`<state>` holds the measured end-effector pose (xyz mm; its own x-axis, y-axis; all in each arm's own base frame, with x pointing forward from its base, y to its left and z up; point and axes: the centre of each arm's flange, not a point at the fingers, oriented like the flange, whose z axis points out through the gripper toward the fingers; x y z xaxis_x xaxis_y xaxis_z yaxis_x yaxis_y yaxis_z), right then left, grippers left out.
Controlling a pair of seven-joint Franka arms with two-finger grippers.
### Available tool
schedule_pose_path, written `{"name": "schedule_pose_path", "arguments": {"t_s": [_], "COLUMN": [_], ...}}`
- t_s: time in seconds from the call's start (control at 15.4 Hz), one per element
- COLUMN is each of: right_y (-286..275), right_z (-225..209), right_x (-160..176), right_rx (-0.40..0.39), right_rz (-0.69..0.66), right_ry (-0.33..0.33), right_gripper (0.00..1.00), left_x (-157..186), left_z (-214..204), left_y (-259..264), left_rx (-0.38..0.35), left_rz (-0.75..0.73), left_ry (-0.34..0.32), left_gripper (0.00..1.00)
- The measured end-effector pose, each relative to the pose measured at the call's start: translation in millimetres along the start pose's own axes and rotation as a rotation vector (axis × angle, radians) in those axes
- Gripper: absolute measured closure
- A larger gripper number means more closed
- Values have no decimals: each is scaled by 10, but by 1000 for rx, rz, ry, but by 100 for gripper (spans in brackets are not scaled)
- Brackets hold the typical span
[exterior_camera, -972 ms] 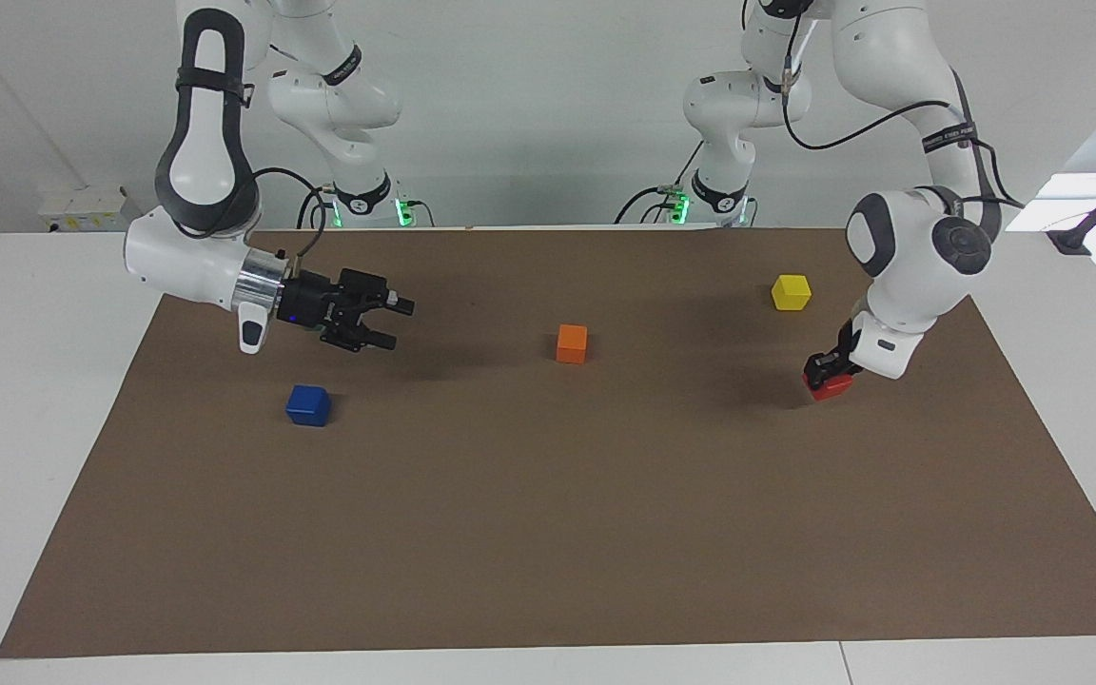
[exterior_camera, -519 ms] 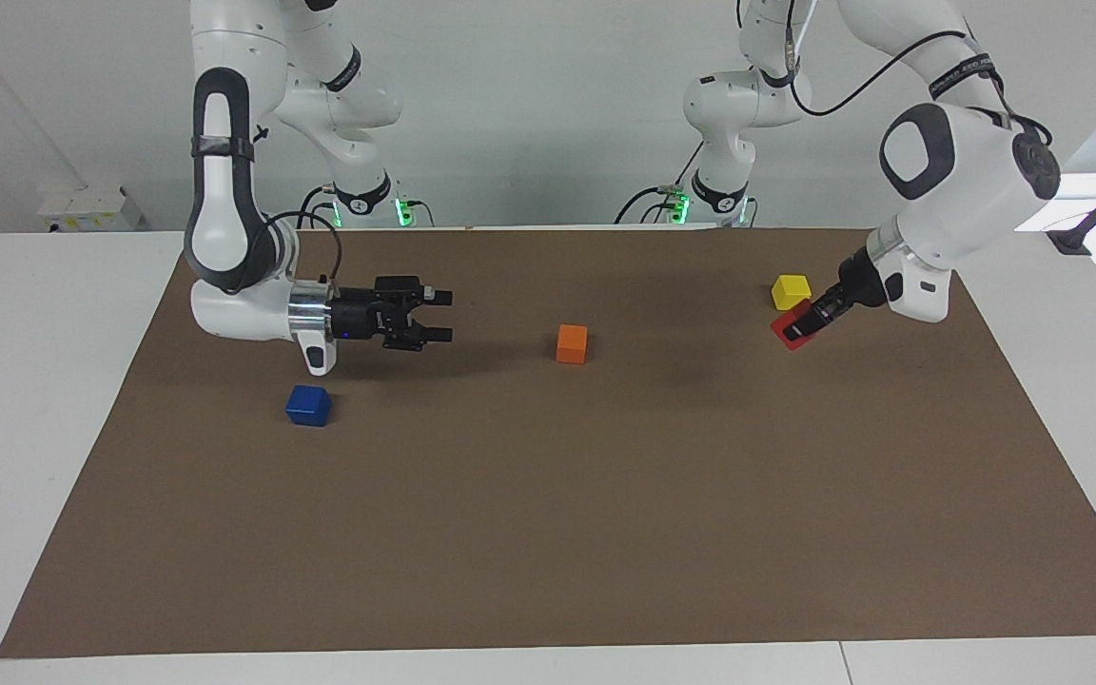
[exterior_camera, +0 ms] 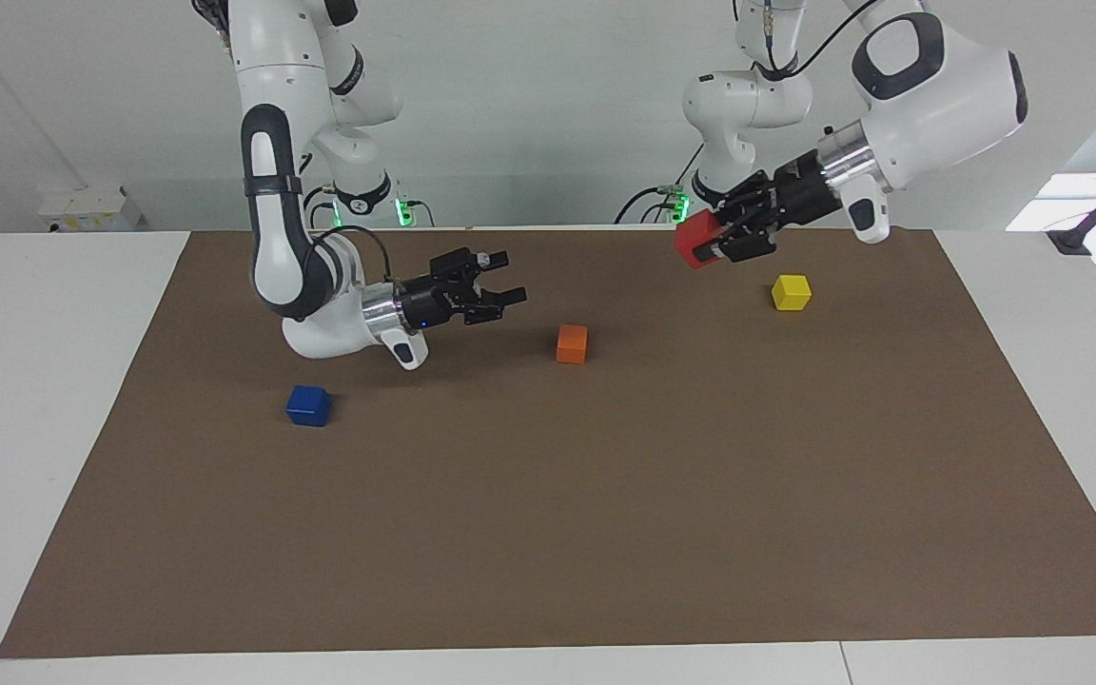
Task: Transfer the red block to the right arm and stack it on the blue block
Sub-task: 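Carry the red cube with the left gripper while the right gripper approaches, then close the right gripper on the red cube held by the left gripper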
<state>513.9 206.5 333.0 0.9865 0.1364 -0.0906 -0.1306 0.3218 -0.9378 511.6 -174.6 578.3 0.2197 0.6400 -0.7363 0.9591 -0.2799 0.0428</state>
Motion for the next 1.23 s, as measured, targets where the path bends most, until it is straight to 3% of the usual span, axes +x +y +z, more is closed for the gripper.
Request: {"name": "schedule_pose_path", "arguments": {"t_s": [0.19, 0.52, 0.97, 1.23], "right_y": [127, 634, 582, 523], "right_z": [197, 394, 520, 792], "right_x": [-41, -141, 6, 93], "right_rx": [95, 276, 340, 356], "right_rz": [-9, -11, -57, -86], "right_ry": [-33, -77, -65, -54], "right_gripper": [0, 0, 0, 0], "left_x": [-186, -607, -493, -465], "left_z": [393, 1002, 1097, 1210], "left_y": [-53, -190, -246, -309], "left_rx": [-43, -209, -220, -266], "left_rz": [-123, -227, -351, -424], "left_ry": [-49, -42, -42, -32], "left_gripper": [46, 46, 46, 46]}}
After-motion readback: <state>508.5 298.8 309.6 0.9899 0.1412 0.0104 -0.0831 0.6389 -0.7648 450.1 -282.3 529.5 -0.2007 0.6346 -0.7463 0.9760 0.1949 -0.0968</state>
